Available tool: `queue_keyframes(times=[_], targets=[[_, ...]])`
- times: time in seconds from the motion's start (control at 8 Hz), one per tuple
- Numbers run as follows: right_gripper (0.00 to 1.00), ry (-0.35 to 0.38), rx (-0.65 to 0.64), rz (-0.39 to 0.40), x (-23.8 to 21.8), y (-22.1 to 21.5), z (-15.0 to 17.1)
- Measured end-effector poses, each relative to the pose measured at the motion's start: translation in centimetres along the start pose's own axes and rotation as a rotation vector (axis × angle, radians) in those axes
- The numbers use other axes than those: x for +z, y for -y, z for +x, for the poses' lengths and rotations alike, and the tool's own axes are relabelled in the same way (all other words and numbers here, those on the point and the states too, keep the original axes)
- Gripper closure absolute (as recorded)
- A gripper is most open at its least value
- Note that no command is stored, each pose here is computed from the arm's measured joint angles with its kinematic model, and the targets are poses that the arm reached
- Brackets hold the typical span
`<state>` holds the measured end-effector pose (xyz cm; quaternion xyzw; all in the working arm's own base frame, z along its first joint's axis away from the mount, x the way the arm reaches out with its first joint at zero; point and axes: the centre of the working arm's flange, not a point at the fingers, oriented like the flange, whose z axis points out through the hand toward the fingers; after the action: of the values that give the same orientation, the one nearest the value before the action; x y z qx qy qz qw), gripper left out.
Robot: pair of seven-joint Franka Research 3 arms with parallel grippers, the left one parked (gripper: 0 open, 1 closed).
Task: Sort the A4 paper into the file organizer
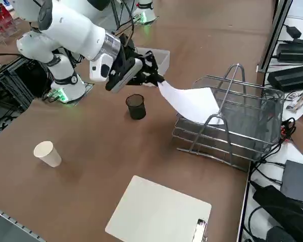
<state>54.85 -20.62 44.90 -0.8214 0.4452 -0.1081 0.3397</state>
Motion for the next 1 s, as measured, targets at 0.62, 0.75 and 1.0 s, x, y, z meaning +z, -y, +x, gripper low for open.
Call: queue_keyframes(times=[0.62, 0.75, 1.0], targets=[[0.98, -0.019, 0.073, 0.065, 2.0, 0.1, 0.2], [0.98, -0.022, 0.092, 0.073, 2.3, 0.3, 0.2], [0.98, -0.035, 0.144, 0.073, 3.3, 1.2, -0.6]])
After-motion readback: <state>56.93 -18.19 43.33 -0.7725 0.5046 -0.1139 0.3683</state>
